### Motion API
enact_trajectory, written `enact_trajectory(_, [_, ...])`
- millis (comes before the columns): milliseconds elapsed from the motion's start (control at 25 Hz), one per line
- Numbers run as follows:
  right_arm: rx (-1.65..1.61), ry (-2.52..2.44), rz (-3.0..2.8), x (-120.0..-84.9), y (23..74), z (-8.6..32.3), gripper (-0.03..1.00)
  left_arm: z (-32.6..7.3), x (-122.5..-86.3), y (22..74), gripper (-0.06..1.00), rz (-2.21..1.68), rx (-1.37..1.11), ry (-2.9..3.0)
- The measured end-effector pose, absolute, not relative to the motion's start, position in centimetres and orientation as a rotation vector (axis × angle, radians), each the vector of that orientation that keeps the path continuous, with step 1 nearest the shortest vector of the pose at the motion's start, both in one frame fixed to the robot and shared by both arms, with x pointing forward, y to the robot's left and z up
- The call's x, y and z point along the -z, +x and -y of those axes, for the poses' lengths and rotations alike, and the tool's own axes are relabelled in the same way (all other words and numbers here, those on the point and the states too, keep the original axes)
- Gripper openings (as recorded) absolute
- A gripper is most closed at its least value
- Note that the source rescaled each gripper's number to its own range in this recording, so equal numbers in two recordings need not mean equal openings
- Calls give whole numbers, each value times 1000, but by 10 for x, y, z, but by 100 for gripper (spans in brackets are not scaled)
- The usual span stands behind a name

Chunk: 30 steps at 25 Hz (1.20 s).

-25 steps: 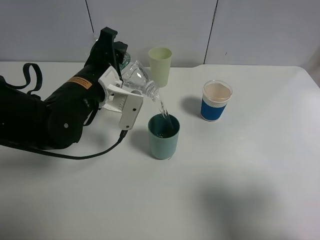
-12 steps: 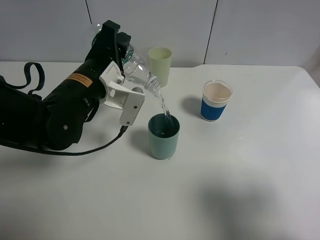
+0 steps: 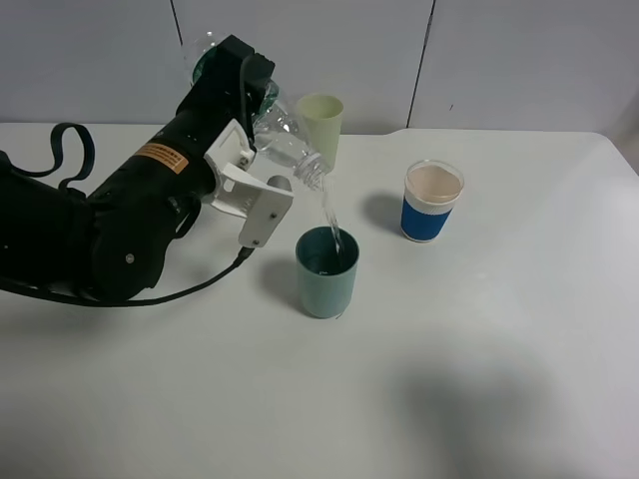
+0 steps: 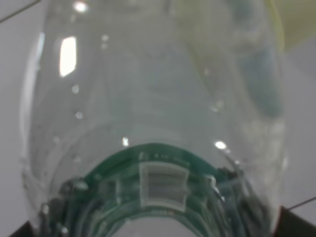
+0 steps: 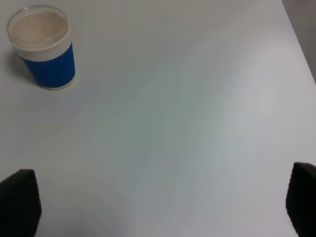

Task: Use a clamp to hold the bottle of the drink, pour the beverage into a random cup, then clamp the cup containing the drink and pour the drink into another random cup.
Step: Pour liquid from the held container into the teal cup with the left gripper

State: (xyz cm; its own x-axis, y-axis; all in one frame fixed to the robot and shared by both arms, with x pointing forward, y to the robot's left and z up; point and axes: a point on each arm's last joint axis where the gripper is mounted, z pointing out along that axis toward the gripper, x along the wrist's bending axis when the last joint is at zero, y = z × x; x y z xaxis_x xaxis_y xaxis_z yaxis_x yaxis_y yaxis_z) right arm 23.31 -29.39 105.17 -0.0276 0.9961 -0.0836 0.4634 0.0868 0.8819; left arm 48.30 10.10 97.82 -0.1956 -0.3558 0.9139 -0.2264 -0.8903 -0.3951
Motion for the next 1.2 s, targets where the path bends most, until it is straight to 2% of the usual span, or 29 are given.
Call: enact_trajectory(1200, [-879, 1479, -1600, -1052, 233, 294, 100, -95, -982, 481, 7, -913, 2219, -1727])
